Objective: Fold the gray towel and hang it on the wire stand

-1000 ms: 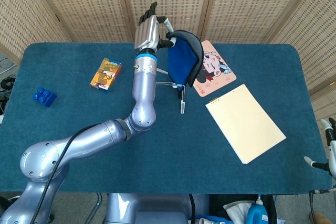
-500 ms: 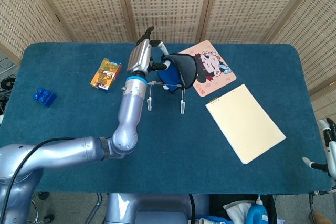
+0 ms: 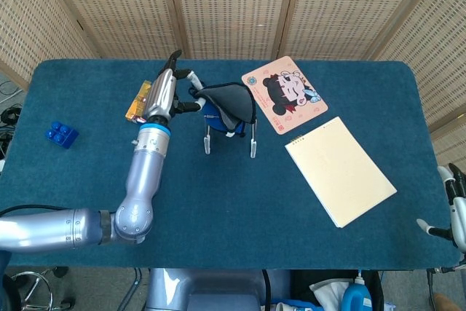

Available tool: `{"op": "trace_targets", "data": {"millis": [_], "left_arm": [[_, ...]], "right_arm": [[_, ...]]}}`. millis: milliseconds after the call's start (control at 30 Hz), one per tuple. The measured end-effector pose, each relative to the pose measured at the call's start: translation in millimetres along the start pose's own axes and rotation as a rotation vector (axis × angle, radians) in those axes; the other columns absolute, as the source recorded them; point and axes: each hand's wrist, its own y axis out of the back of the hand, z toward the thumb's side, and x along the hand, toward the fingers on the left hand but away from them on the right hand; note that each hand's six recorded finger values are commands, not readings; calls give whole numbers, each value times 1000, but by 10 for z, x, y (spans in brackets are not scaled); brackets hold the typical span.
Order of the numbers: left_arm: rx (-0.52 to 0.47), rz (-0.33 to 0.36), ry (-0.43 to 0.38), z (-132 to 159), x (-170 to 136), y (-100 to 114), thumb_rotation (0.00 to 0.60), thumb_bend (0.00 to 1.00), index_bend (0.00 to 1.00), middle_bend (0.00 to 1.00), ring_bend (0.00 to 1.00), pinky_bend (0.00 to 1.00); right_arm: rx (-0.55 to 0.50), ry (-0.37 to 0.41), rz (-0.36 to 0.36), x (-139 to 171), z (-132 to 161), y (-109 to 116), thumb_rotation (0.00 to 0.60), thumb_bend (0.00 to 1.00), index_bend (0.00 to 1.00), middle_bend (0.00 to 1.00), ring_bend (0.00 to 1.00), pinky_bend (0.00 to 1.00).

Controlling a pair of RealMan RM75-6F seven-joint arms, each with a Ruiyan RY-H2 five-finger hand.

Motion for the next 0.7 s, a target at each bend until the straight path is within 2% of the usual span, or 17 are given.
{"op": "trace_targets", "data": {"millis": [233,467,700], "left_arm": [[10,-40,25,-255,-72,-14,600,474,951,0,0,0],[28,-100,10,-331,-140,-104,600,474,951,0,0,0],[160,-156,20,-554,-230,-294,600,473,943,0,0,0]], "right_arm": [[-4,14,-7,24,30,23,600,0,2,0,0,0],[-3,26,-7,44,60,21,600,0,3,0,0,0],[-6,32,-11,60,71,34,600,0,2,0,0,0]]}}
